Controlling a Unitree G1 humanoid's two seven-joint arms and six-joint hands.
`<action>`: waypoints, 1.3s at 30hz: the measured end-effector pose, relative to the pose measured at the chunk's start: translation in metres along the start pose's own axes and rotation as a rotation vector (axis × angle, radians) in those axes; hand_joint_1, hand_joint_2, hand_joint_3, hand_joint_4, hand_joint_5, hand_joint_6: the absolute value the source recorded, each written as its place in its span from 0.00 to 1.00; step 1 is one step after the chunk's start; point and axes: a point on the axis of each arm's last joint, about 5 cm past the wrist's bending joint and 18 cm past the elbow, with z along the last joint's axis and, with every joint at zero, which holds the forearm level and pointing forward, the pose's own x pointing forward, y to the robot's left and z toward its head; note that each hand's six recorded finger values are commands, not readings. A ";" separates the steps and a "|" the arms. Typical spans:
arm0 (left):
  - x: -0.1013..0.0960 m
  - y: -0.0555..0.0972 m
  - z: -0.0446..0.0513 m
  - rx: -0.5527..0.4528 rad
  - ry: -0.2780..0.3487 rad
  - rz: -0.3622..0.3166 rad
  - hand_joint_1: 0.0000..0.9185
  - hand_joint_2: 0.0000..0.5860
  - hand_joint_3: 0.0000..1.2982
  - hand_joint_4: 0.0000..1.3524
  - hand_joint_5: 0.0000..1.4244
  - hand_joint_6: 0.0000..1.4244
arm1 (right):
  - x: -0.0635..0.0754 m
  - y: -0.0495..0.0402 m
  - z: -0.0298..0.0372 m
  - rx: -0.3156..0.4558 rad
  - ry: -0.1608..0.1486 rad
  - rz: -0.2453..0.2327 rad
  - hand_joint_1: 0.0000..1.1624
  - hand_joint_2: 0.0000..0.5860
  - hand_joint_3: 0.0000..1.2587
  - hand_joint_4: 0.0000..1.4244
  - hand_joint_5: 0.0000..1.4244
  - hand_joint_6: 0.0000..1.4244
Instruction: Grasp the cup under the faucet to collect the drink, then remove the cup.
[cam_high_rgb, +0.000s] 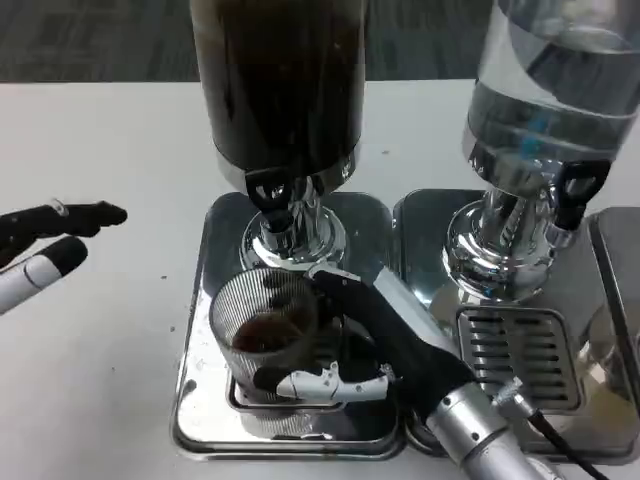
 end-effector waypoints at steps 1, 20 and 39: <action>0.000 0.000 0.0000 0.000 0.000 -0.001 0.00 0.28 0.22 0.15 0.13 0.07 | -0.001 0.0004 0.0000 0.001 0.001 -0.003 0.63 0.33 0.30 0.30 0.35 0.34; 0.007 -0.002 0.0013 -0.001 -0.017 -0.031 0.00 0.30 0.22 0.14 0.13 0.07 | -0.006 0.0005 -0.0019 0.009 0.023 -0.071 0.63 0.33 0.32 0.33 0.38 0.37; 0.015 -0.009 -0.0010 -0.025 -0.047 -0.065 0.00 0.31 0.20 0.13 0.13 0.07 | -0.013 -0.0035 -0.0037 0.009 0.046 -0.119 0.62 0.34 0.33 0.34 0.40 0.39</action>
